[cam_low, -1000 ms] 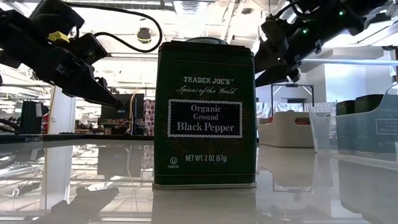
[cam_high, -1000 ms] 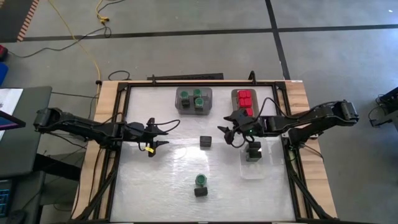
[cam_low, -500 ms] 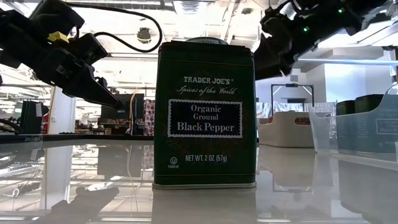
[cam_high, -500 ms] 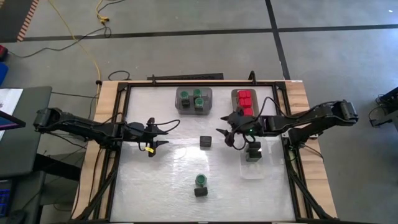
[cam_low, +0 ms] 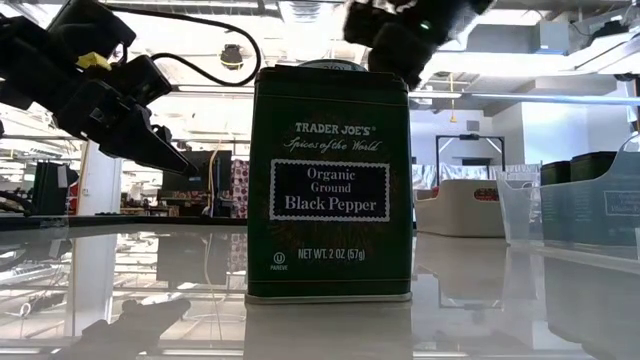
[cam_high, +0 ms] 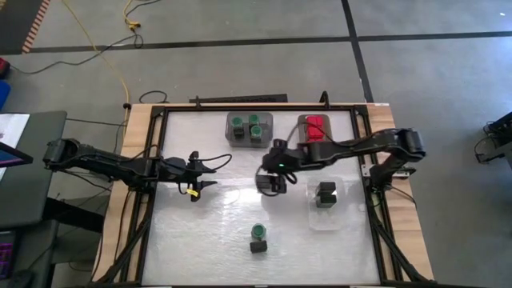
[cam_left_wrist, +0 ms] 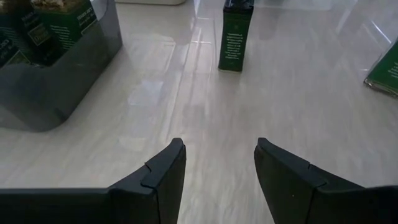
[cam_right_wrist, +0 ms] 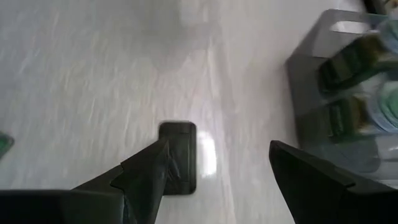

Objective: Sort spices by type
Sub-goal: Put the bottom left black seasoning can into the white transparent bin

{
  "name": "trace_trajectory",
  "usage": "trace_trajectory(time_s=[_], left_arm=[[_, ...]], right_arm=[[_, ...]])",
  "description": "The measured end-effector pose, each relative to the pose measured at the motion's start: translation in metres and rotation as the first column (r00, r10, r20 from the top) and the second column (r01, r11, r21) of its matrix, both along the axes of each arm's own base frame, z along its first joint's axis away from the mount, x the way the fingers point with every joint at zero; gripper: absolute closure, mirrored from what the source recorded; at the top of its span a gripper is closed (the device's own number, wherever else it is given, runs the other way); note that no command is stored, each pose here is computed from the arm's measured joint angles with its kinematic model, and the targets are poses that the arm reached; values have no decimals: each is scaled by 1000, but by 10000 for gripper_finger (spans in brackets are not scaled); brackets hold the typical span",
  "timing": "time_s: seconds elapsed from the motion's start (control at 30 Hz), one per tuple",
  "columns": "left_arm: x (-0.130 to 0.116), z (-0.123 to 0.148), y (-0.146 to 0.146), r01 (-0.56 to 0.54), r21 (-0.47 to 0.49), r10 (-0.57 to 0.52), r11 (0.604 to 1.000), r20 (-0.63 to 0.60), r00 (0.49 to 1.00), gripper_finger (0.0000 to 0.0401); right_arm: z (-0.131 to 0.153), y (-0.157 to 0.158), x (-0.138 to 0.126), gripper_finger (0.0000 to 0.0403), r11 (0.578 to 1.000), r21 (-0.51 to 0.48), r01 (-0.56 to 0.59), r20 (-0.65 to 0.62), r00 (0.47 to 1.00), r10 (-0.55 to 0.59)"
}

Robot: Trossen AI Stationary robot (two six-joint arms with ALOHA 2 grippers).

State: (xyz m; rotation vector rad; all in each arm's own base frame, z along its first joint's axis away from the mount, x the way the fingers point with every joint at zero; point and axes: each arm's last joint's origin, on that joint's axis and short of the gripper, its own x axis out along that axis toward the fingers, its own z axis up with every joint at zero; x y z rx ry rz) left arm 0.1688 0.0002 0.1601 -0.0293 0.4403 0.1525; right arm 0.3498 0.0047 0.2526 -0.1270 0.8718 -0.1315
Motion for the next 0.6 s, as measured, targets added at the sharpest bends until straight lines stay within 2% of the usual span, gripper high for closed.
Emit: trace_trajectory(time_s=[0.2,0.4,0.6], left_arm=[[0,0,0,0,-1,0,1000,-5,1000,218],[-1,-1,0,-1,0,1,1000,-13,1000,218],[-1,-2,0,-1,0,1,1000,-17,1000,218]], right_arm=[[4,-5,29,96,1000,26,-1,-162,987,5],[-8,-3,58,96,997,68,-20,-208,978,34],[-23,-3,62,96,996,86,10,-323,946,18]])
